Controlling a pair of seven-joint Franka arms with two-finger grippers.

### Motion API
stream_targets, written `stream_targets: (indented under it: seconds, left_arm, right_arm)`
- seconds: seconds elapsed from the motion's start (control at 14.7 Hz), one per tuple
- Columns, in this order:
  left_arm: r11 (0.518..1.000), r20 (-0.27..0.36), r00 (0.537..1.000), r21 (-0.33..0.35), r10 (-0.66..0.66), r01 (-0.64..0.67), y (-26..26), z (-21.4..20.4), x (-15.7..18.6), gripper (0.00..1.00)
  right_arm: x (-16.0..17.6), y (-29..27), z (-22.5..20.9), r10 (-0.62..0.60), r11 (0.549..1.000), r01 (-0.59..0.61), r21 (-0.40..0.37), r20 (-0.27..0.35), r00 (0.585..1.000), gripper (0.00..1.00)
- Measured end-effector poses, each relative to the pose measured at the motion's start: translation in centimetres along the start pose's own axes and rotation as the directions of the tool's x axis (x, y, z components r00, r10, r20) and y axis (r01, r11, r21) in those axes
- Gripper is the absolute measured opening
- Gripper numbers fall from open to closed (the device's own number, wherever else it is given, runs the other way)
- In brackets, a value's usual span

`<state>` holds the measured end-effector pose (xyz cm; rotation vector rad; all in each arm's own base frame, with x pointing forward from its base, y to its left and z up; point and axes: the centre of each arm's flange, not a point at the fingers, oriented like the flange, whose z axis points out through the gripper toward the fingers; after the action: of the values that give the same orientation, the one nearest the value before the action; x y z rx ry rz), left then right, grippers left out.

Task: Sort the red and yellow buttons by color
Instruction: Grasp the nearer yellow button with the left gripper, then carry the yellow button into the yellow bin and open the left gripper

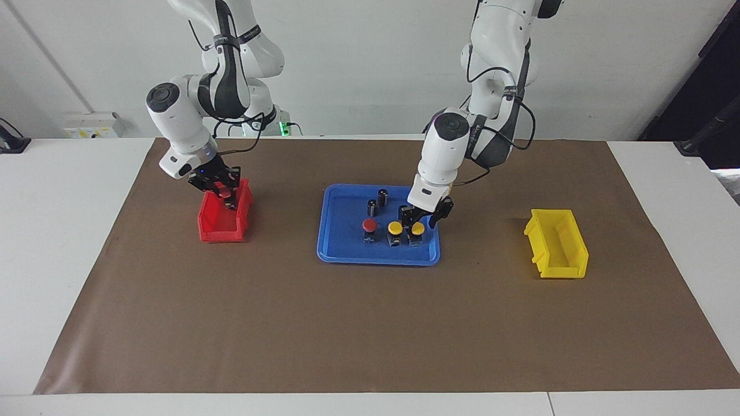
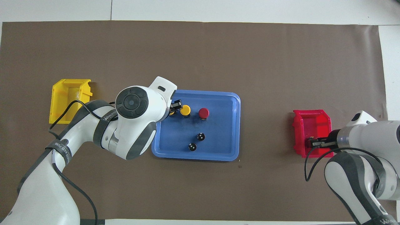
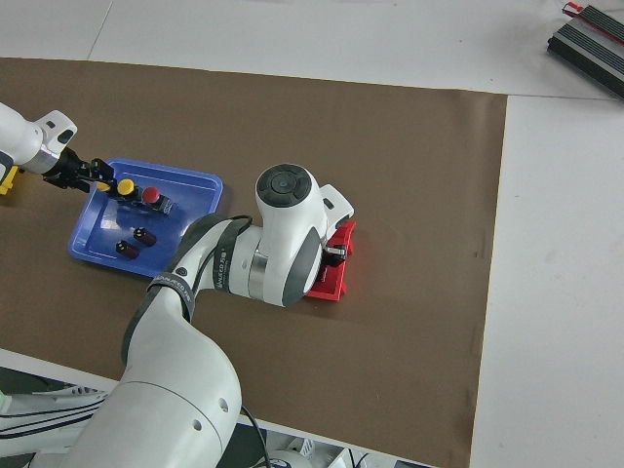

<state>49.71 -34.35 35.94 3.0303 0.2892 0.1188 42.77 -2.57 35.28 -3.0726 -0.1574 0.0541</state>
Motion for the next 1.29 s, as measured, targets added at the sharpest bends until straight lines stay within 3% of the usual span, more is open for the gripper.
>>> stream_targets:
  seconds: [0.14,0.48,0.75,0.88,1.09,1.29]
  left_arm:
    - [1.0,-0.005,1.0,-0.005,-0.018,0.018,0.2,-0.3,0.2,0.41]
    - [0.999,0.017,0.999,0.016,-0.038,0.037,0.8,-0.6,-0.2,0.41]
    - [0.994,0.056,0.995,0.074,-0.08,0.076,-0.3,-6.2,3.5,0.41]
    - [0.994,0.068,0.995,0.09,-0.072,0.066,-5.2,-9.5,7.7,0.41]
    - [0.996,0.059,0.998,0.086,-0.037,0.032,-18.0,-12.7,14.6,0.41]
    - [0.996,0.051,0.999,0.084,0.003,-0.007,-28.9,-14.2,18.0,0.41]
  right_arm:
    - [-0.2,0.0,0.2,-0.003,1.0,0.003,0.001,0.005,1.0,0.41]
    - [-0.3,0.0,0.4,-0.004,1.0,0.004,0.002,0.009,1.0,0.41]
    - [-0.3,0.0,0.3,-0.005,1.0,0.005,0.001,0.006,1.0,0.49]
    - [-0.3,0.0,0.2,-0.005,1.0,0.005,0.001,0.004,1.0,0.5]
    - [0.2,-0.1,-0.7,-0.009,1.0,0.009,-0.002,-0.011,1.0,0.56]
    - [2.3,-0.9,-4.4,-0.032,1.0,0.032,-0.001,-0.005,0.999,0.58]
